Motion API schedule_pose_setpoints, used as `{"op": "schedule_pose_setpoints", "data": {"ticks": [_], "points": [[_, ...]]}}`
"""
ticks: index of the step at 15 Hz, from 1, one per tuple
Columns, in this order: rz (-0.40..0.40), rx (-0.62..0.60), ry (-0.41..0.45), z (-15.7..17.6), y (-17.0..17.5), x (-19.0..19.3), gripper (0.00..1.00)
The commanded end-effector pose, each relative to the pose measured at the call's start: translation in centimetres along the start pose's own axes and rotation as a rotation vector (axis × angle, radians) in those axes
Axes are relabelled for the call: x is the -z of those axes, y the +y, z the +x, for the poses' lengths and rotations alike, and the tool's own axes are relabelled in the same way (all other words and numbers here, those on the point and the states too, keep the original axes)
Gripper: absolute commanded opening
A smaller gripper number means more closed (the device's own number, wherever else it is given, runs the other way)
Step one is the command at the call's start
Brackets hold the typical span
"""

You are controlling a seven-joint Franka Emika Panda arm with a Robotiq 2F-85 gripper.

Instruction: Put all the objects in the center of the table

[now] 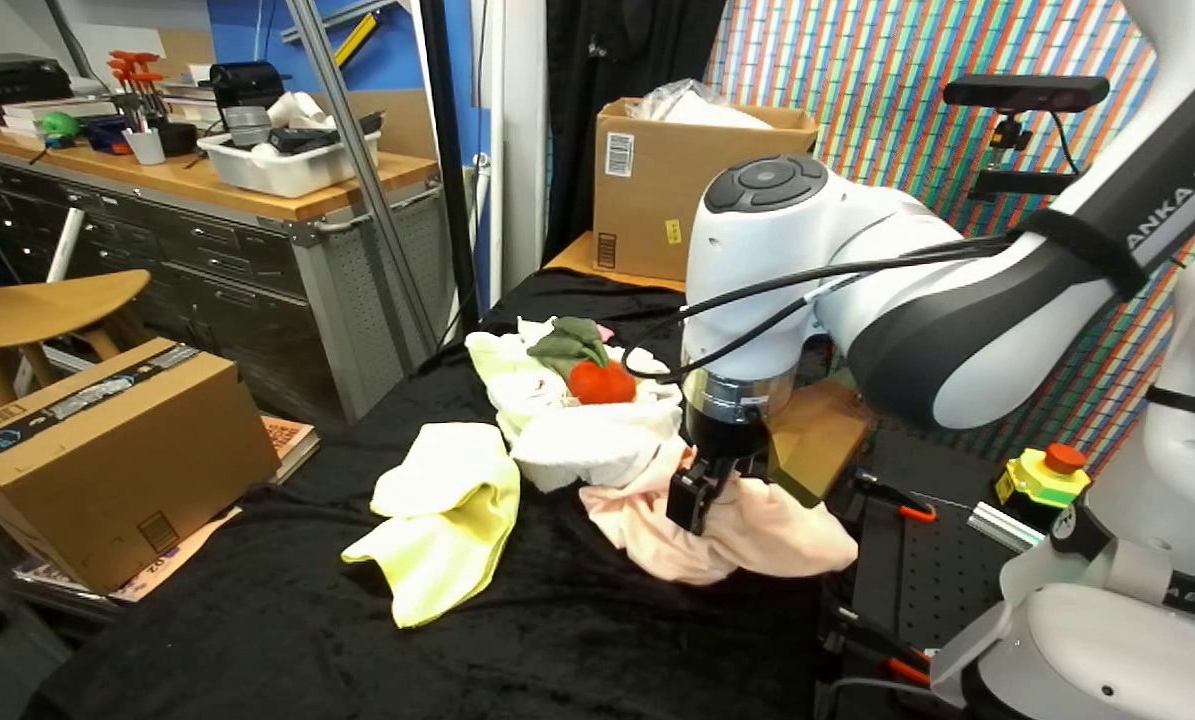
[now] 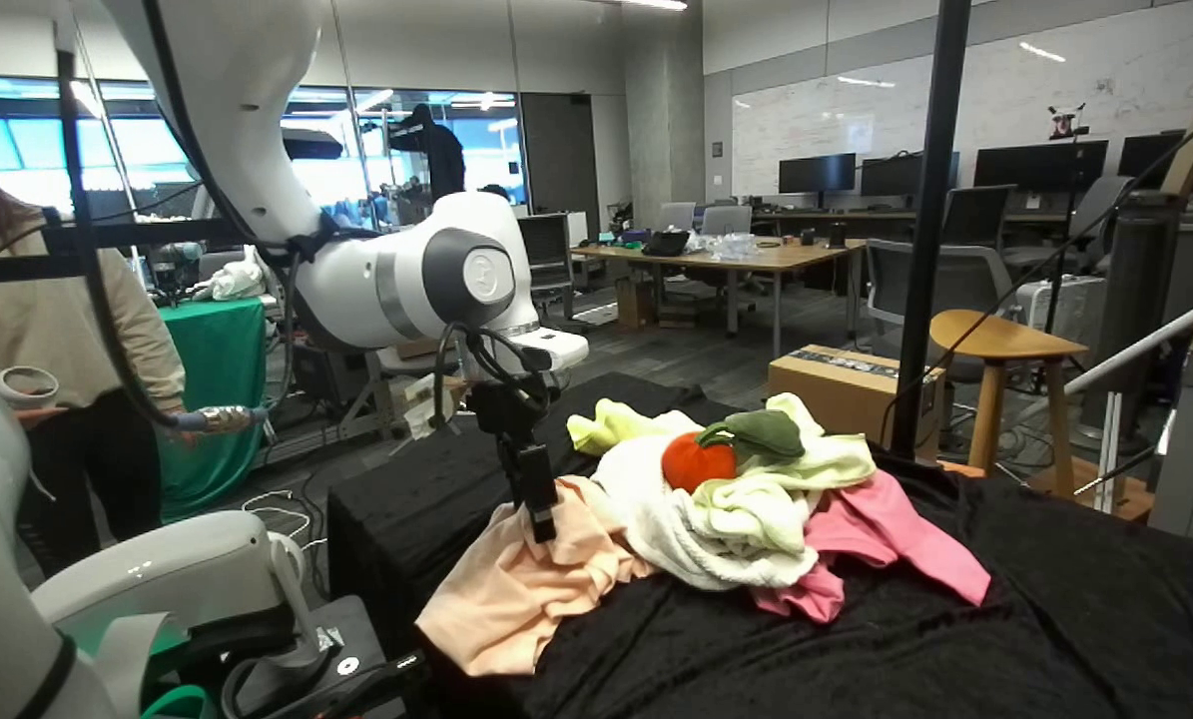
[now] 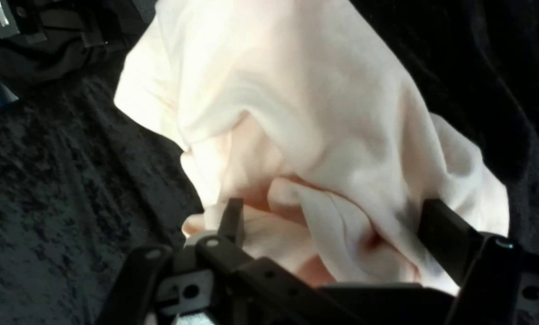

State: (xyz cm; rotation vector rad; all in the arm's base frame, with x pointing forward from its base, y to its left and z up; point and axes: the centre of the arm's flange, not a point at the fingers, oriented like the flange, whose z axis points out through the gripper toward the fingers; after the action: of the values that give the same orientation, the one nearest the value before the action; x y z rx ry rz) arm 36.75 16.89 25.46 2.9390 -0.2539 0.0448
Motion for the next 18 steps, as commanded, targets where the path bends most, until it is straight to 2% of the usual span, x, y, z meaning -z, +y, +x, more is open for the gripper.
{"op": "schedule_pose_setpoints", "data": {"ticks": [1,9,10,12,14,18], "points": [[0.000,-0.022,0.036,1.9,-1.0,-0.6,1.00],[0.018,-0.027,0.007,2.5,-1.6,-2.3,1.00],[0.020,-0.026,0.005,2.5,-1.6,-2.4,0.78],[0.026,-0.025,0.005,2.5,-1.6,-2.5,0.65],[0.038,-0.024,0.009,2.6,-1.6,-2.3,0.46],[0.071,-0.022,0.023,2.9,-1.5,-1.7,0.16]]}}
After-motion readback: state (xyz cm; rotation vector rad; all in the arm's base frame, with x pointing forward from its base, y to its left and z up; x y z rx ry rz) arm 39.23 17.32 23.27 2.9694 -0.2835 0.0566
